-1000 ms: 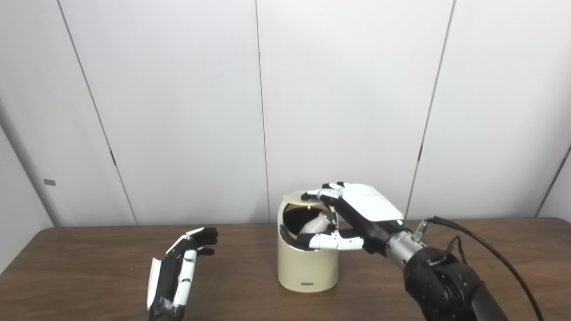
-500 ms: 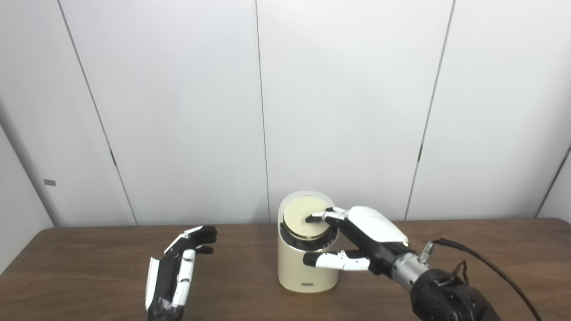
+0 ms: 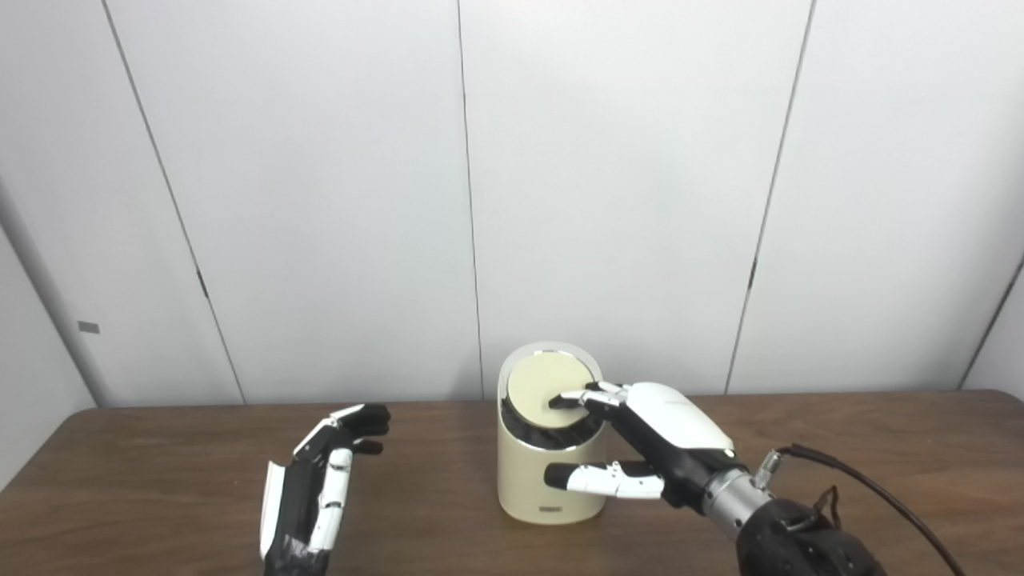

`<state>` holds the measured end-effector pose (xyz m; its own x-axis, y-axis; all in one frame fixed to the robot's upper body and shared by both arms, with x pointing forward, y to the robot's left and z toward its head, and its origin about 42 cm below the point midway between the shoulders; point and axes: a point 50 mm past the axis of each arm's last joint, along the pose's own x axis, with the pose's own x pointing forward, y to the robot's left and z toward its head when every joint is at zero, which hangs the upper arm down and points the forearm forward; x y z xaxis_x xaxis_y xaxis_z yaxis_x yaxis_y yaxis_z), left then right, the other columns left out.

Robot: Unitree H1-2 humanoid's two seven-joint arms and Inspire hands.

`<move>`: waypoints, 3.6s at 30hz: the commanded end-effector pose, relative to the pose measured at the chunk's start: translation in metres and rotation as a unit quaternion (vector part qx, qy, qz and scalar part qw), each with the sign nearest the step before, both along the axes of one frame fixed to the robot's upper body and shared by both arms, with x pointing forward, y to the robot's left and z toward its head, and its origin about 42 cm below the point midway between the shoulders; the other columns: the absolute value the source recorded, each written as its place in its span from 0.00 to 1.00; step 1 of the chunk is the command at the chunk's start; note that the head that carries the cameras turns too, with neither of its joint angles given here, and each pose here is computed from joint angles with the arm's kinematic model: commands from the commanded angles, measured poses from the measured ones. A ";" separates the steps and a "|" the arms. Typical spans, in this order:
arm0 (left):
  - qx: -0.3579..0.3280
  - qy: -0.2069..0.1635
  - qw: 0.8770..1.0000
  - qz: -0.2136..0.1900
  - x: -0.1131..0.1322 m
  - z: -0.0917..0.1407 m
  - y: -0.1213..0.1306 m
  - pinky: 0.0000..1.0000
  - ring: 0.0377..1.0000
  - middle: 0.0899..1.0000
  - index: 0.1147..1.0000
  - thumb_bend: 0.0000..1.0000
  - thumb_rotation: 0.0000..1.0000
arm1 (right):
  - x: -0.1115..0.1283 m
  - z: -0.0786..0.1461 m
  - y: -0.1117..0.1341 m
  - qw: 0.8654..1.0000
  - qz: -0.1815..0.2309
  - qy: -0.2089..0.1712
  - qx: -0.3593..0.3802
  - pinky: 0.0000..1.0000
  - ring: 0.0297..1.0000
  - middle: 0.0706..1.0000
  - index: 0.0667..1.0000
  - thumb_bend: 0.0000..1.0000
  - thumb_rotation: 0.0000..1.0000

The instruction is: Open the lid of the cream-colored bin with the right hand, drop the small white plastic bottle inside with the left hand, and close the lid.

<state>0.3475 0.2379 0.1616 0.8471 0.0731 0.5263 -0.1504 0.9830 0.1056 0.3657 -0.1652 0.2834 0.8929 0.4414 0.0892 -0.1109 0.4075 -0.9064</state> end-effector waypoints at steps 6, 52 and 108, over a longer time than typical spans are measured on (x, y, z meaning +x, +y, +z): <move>-0.001 -0.040 0.999 -0.003 0.003 0.022 -0.001 0.61 0.67 0.66 0.64 0.31 0.88 | 0.001 -0.004 0.000 1.000 -0.013 0.009 -0.017 0.96 0.93 0.84 0.81 0.75 0.98; 0.003 -0.044 0.999 -0.002 0.004 0.022 -0.004 0.61 0.66 0.66 0.64 0.32 0.86 | 0.007 -0.022 0.001 0.996 -0.049 0.037 -0.066 1.00 0.93 0.85 0.80 0.80 0.97; 0.004 -0.044 0.999 -0.004 0.003 0.024 -0.005 0.61 0.66 0.66 0.64 0.34 0.83 | -0.004 -0.017 -0.005 0.999 -0.025 0.003 0.027 1.00 0.95 0.89 0.87 0.74 0.88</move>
